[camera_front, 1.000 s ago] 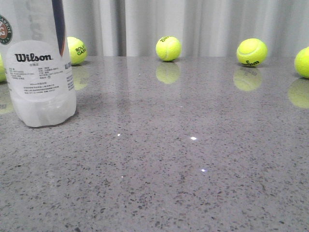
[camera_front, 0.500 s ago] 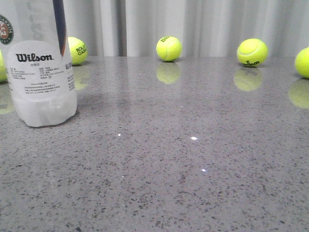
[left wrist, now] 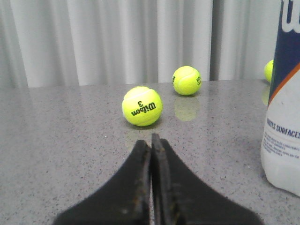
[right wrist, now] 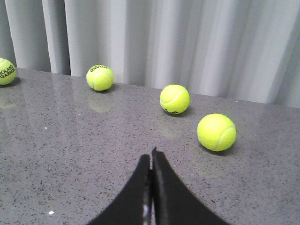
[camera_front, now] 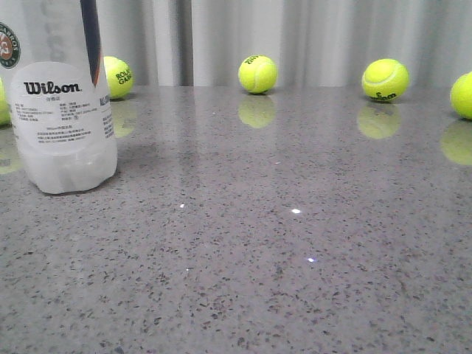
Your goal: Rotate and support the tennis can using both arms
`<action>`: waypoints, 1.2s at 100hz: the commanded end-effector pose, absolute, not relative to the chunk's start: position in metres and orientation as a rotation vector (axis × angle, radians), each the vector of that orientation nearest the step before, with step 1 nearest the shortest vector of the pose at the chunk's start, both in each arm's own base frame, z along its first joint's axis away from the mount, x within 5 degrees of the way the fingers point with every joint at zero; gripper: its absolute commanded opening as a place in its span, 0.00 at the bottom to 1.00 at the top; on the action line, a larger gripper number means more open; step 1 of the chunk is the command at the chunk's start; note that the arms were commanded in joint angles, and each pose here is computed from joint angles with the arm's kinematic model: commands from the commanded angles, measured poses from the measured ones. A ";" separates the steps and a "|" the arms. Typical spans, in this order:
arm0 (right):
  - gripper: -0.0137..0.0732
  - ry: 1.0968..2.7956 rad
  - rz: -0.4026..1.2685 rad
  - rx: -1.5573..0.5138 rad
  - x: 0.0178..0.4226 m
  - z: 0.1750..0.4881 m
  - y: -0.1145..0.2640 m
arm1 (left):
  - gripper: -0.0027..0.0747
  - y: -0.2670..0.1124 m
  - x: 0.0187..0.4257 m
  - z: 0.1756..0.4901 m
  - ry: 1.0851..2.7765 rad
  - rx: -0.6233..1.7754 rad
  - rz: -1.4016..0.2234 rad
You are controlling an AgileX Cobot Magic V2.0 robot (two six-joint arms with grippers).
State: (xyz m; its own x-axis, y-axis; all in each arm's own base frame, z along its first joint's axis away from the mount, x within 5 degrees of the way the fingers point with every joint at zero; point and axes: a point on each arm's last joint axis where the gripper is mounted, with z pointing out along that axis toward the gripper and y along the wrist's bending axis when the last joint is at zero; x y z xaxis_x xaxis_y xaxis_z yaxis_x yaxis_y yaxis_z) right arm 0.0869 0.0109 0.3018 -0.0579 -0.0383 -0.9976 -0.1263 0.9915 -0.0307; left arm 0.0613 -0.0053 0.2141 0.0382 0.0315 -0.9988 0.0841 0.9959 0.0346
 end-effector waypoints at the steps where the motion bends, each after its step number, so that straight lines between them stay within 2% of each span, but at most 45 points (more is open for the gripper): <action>1: 0.08 1.533 0.066 -0.111 0.087 0.317 0.010 | 0.01 -0.005 0.057 0.217 1.434 0.074 -0.047; 16: 0.08 1.533 0.066 -0.111 0.087 0.317 0.010 | 0.01 -0.004 0.054 0.205 1.431 0.083 -0.037; 120: 0.08 1.537 0.066 -0.111 0.087 0.315 0.010 | 0.01 -0.005 0.054 0.207 1.419 0.090 -0.030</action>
